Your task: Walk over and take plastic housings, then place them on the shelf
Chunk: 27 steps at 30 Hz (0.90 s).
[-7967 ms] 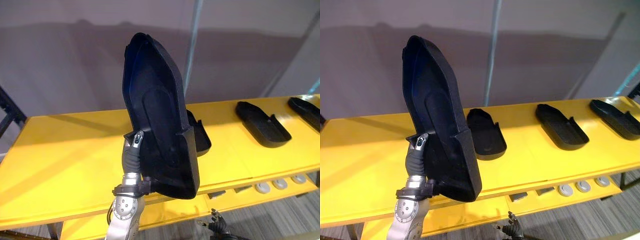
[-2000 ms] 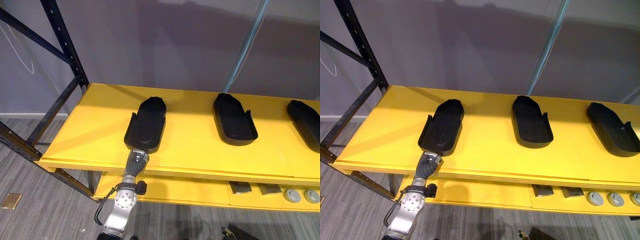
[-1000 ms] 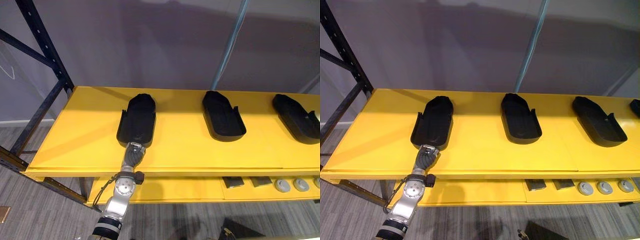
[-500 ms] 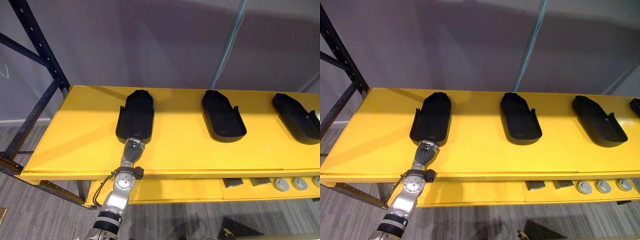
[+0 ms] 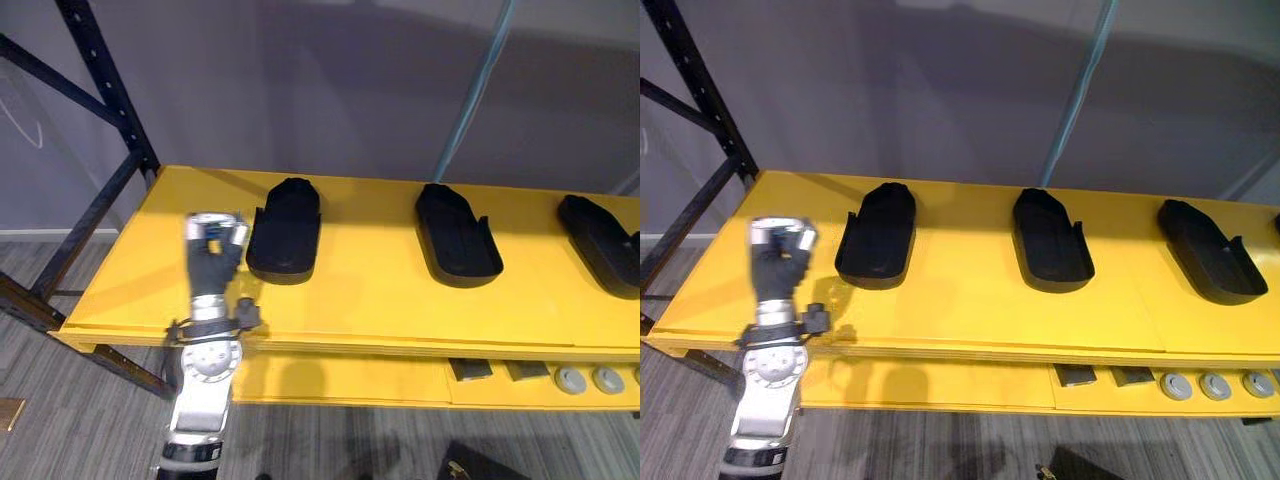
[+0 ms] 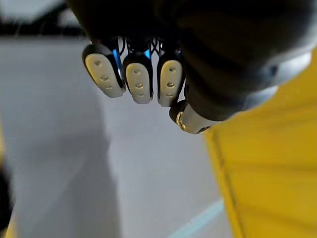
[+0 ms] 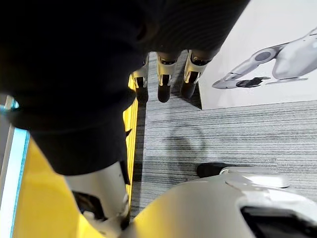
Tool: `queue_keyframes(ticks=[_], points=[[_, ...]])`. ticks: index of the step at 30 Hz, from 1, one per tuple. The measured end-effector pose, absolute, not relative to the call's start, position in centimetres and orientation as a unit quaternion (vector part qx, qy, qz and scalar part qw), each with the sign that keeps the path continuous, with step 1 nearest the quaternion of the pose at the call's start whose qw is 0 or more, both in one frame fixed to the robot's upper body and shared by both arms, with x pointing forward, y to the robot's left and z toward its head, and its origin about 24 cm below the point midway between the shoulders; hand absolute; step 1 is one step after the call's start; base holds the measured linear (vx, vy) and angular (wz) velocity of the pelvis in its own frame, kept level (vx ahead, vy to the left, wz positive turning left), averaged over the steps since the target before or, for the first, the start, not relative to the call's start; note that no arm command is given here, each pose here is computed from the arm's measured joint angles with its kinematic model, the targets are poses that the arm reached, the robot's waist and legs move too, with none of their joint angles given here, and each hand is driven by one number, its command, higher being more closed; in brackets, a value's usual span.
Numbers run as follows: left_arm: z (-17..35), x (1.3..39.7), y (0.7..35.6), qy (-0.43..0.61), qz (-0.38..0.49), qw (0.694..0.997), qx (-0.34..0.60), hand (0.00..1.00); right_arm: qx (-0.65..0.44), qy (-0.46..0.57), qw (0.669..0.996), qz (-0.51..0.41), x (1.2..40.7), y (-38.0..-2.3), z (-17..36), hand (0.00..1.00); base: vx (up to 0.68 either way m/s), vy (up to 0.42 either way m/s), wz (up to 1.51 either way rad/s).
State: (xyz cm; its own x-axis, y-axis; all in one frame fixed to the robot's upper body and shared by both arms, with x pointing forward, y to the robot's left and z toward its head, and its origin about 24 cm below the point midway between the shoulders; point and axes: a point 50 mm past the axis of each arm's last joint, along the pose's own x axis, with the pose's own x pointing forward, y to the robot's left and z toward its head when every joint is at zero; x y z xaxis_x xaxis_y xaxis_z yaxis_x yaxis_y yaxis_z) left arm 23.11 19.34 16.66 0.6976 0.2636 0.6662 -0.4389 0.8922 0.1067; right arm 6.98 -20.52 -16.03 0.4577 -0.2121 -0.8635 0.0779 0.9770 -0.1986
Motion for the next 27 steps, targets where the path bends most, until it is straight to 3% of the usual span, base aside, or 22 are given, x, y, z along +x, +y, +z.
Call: queue_keyframes(ticks=[5, 7, 12, 15, 16, 21, 27], points=[[15.2, 20.2, 25.1, -0.299, 0.327, 0.886, 0.135, 1.0, -0.065, 0.52, 0.847, -0.083, 6.6, -20.6, -16.1, 0.0, -0.05, 0.0, 0.22], [12.7, 18.6, 27.7, -0.235, 0.379, 0.884, 0.138, 1.0, -0.065, 0.523, 0.845, -0.083, 6.5, -20.7, -16.2, 0.0, -0.07, 0.0, 0.15], [5.6, 16.3, 30.1, -0.052, 0.393, 0.909, 0.131, 1.0, -0.067, 0.508, 0.855, -0.081, 6.9, -20.6, -15.8, 0.0, -0.05, 0.004, 0.1], [0.6, 14.6, 29.8, 0.082, 0.336, 0.931, 0.12, 1.0, -0.072, 0.485, 0.869, -0.066, 8.2, -20.1, -15.3, 0.0, -0.04, 0.023, 0.01], [-0.8, 14.3, 29.5, 0.115, 0.318, 0.934, 0.115, 0.0, -0.073, 0.482, 0.871, -0.062, 8.4, -20.0, -15.3, 0.0, -0.03, 0.036, -0.01], [-7.8, 11.7, 26.8, 0.287, 0.231, 0.926, 0.084, 0.0, -0.07, 0.469, 0.879, -0.05, 9.2, -19.3, -15.0, 0.0, 0.01, 0.044, -0.04], [-11.9, 9.4, 24.9, 0.394, 0.212, 0.892, 0.066, 0.0, -0.065, 0.467, 0.881, -0.047, 9.7, -18.8, -15.1, 0.0, 0.07, 0.031, 0.01]])
